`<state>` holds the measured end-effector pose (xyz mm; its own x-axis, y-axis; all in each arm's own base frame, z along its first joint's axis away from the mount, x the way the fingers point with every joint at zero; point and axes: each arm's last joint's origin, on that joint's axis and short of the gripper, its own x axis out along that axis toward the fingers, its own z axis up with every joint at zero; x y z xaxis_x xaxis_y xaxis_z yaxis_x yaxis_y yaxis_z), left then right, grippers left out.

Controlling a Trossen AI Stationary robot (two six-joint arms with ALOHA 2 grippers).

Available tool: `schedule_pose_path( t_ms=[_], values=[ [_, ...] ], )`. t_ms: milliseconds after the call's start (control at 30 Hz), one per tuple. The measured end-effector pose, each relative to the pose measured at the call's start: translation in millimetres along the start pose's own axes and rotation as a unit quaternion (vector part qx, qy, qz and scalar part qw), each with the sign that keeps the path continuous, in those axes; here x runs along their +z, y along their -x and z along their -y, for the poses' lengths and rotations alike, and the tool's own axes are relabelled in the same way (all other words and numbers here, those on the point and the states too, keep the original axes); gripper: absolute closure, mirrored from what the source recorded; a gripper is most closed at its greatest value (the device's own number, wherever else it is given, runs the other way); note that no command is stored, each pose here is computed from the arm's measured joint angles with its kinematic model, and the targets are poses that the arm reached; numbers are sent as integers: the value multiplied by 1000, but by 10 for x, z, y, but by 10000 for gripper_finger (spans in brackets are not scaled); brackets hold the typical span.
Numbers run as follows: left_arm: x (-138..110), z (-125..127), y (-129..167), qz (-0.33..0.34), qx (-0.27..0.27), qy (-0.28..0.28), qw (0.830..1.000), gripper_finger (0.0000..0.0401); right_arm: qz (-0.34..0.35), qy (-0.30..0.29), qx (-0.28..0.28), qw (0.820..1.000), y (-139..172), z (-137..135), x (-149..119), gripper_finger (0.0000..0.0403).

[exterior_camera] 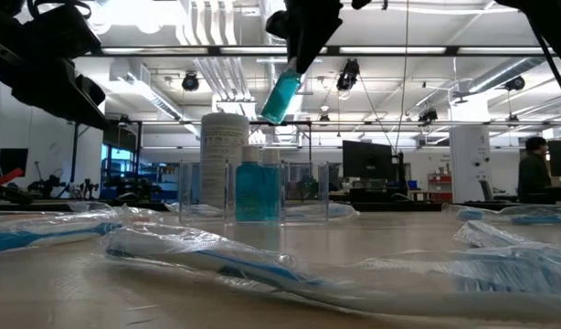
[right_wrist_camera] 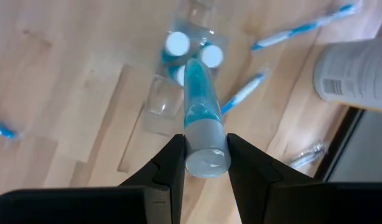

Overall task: Pick & Place toothbrushing station
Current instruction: Put the blue mouthwash into the transparent organizer

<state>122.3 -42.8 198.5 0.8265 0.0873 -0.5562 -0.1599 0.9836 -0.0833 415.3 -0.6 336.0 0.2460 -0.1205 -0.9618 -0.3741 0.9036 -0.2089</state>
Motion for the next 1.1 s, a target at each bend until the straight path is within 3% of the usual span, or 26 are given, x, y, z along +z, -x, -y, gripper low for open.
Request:
schedule_pose_path(
  t_ms=[233,533,767,1100],
  values=[
    [-10,0,-7,0,0,12,1000,383,1,35,26,999,-84,-166,76,312],
    [-10,0,-8,0,0,17,1000,382,0,36,27,999,-306,-201,115,312],
    [-10,-1,-7,1,0,17,1000,380,-4,33,-10,999,-471,-177,144,312],
    [-10,0,-8,0,0,17,1000,381,-24,58,-4,998,-657,-217,105,312]
  ],
)
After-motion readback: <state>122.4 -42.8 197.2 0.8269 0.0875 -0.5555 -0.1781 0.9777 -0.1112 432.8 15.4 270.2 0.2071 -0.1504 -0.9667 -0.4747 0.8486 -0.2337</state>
